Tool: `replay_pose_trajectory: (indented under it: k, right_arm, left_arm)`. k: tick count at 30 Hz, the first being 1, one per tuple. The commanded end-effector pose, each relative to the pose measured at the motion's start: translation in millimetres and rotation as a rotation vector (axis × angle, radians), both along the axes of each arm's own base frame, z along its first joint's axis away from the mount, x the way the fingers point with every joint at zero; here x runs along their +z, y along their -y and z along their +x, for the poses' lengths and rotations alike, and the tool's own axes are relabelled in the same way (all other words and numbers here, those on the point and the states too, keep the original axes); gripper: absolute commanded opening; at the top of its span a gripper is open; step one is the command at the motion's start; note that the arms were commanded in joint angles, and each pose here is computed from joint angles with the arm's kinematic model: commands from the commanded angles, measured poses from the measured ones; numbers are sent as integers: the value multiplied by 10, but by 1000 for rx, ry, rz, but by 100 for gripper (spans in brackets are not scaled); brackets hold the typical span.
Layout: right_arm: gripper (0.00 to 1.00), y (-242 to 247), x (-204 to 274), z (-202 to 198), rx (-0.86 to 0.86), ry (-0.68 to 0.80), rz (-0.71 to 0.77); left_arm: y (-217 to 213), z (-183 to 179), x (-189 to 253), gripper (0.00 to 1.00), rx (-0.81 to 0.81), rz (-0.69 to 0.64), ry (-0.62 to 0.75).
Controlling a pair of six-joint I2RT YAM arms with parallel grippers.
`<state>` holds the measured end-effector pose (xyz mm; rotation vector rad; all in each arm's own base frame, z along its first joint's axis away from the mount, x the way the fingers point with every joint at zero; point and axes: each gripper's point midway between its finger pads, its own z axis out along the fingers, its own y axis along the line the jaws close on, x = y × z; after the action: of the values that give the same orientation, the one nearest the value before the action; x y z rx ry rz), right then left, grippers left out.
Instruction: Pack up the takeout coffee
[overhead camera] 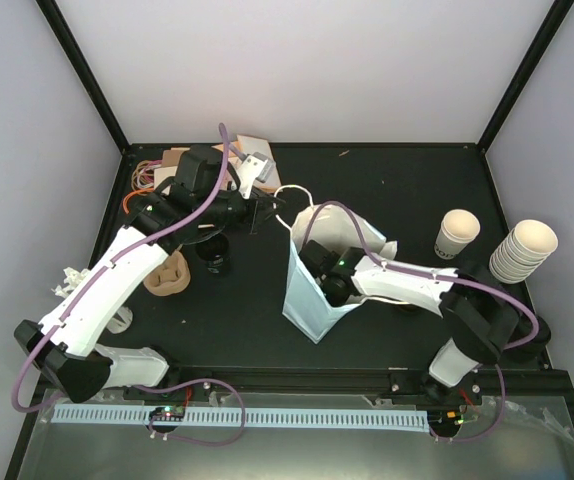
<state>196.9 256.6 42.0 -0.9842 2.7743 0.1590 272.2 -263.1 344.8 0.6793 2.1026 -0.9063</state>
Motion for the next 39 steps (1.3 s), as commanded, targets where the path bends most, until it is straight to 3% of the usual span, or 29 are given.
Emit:
replay_pose_trajectory:
  k: [1, 10, 14, 18, 20, 22, 24, 25, 27, 28, 39]
  right_arm:
    - [100, 27, 272, 59, -20, 55, 20]
    - [100, -36, 355, 31, -9, 42, 63]
    - [79, -57, 342, 37, -21, 35, 68]
    - [82, 0, 323, 67, -28, 53, 35]
    - [96, 12, 322, 69, -26, 56, 28]
    - [98, 21, 316, 71, -25, 58, 24]
    - [74, 4, 312, 60, -20, 49, 29]
    - [73, 1, 306, 57, -19, 46, 28]
    - [91, 1, 303, 65, -21, 48, 25]
    - [95, 4, 304, 69, -22, 51, 24]
    - [100, 50, 402, 102, -27, 82, 10]
  left_arm:
    - [-9, -2, 275, 2, -17, -42, 66]
    - [-4, -21, 283, 1, -30, -42, 69]
    - [-3, -25, 248, 2, -33, -36, 62]
    - [2, -29, 247, 2, -36, -39, 61]
    - [7, -36, 253, 2, -39, -40, 62]
    - [6, -31, 248, 2, -38, -40, 62]
    - [7, -32, 247, 2, -39, -40, 62]
    - [5, -32, 237, 2, -38, -38, 60]
    - [5, -35, 231, 2, -39, -36, 59]
    - [3, -36, 220, 2, -40, -34, 56]
    - [3, -20, 141, 1, -37, -23, 50]
